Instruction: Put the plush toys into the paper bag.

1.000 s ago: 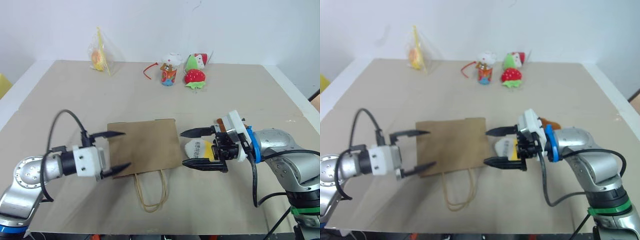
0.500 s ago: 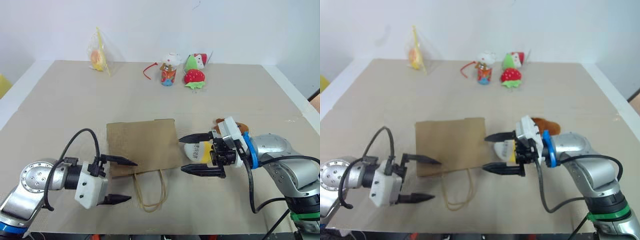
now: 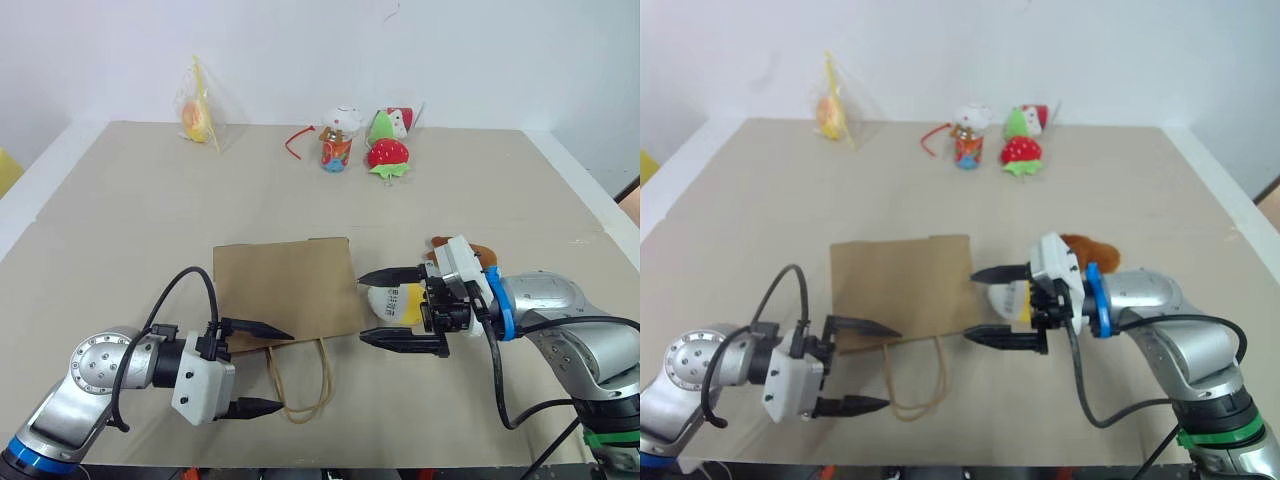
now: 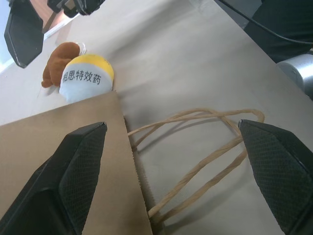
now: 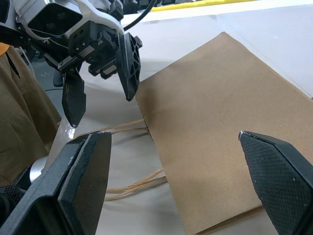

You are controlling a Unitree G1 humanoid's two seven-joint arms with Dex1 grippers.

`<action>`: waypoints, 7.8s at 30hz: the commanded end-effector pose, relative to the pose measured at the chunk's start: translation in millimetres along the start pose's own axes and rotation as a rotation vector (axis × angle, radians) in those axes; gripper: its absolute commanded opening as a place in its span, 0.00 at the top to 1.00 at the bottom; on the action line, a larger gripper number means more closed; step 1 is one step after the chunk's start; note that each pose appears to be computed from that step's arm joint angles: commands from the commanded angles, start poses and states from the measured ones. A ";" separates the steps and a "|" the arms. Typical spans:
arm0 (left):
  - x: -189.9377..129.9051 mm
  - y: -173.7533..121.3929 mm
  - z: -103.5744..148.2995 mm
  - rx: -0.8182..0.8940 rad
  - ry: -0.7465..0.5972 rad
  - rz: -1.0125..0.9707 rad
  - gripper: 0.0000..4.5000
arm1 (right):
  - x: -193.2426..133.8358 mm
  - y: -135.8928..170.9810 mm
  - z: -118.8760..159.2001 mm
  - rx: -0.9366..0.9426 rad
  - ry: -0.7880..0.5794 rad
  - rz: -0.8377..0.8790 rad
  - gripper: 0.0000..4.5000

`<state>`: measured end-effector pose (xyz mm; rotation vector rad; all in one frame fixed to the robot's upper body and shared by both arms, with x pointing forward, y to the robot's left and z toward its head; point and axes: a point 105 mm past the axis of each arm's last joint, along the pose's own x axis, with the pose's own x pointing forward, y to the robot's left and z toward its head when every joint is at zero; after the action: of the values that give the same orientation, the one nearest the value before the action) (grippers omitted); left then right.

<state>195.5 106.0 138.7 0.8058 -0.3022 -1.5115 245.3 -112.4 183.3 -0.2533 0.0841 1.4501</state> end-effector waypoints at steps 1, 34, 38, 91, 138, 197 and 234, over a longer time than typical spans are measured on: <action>-9.8 4.2 0.7 0.047 0.008 -0.001 0.01 | -7.6 1.6 10.0 -0.046 -0.010 -0.012 0.00; 14.9 -1.2 -2.6 0.137 -0.009 -0.028 0.01 | -9.6 -0.7 4.7 -0.042 0.004 -0.039 0.00; 16.9 1.5 -2.9 0.148 -0.019 -0.028 0.01 | -9.0 -0.3 3.8 -0.040 0.004 -0.039 0.00; -2.9 142.0 18.4 -0.220 -0.192 0.502 1.00 | 20.7 -12.8 4.2 0.016 -0.019 -0.062 0.59; -21.9 177.9 41.5 -0.176 -0.267 0.857 1.00 | 123.5 -72.4 -56.0 -0.022 0.198 -0.425 1.00; -36.1 188.0 63.3 -0.148 -0.294 0.962 1.00 | 129.9 -71.3 -54.8 -0.045 0.184 -0.392 1.00; -17.4 156.8 41.6 -0.152 -0.224 0.840 1.00 | -35.6 -51.2 -62.2 -0.003 0.394 -0.290 0.02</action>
<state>295.7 91.7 262.4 0.2866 -0.5400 -0.8027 296.6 -167.6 132.8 -0.5080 0.3801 1.0964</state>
